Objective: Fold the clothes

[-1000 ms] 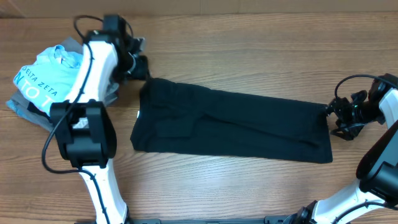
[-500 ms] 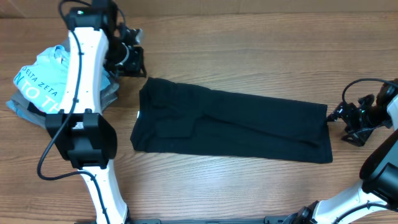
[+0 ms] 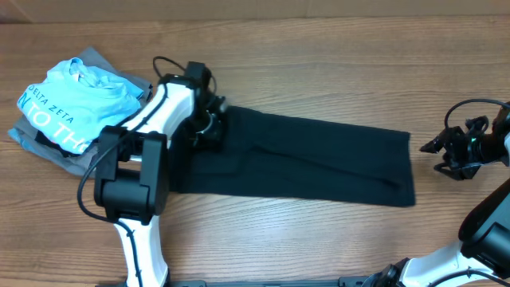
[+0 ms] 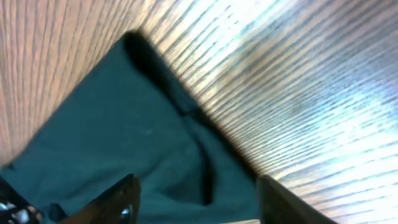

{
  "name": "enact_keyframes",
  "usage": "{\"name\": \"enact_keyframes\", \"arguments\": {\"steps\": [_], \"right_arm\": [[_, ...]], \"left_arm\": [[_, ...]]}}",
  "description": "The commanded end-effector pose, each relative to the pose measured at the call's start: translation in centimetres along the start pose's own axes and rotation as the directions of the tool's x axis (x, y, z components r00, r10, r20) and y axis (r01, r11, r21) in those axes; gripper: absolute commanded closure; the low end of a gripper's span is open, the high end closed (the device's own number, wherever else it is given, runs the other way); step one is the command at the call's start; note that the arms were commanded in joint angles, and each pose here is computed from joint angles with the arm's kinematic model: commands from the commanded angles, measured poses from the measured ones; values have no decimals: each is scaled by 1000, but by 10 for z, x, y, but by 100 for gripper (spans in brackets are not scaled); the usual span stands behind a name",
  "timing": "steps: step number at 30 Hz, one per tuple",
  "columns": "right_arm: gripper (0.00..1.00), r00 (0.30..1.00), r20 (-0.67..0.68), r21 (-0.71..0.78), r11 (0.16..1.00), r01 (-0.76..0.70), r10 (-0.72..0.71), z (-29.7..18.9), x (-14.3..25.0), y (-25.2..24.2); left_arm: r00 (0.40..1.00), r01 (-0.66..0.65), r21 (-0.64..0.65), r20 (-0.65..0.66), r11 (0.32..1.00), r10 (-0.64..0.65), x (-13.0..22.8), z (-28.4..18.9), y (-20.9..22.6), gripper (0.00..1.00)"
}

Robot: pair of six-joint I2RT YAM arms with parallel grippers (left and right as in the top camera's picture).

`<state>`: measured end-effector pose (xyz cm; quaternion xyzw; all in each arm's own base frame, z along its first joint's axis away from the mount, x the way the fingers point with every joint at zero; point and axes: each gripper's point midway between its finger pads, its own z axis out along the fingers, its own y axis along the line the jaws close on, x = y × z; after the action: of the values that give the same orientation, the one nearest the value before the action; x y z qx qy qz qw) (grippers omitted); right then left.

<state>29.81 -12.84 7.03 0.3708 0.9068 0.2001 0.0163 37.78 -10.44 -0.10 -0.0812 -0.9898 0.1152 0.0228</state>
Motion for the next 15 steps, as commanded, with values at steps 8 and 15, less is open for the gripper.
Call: {"name": "enact_keyframes", "arguments": {"steps": [8, 15], "right_arm": [[32, 970, -35, -113, 965, 236, -241, 51, 32, 31], [56, 864, -52, -406, 802, 439, -500, 63, 83, 106]], "left_arm": [[983, 184, 40, -1, 982, -184, 10, -2, 80, 92], [995, 98, 35, 22, 995, -99, -14, -35, 52, 88]]}}
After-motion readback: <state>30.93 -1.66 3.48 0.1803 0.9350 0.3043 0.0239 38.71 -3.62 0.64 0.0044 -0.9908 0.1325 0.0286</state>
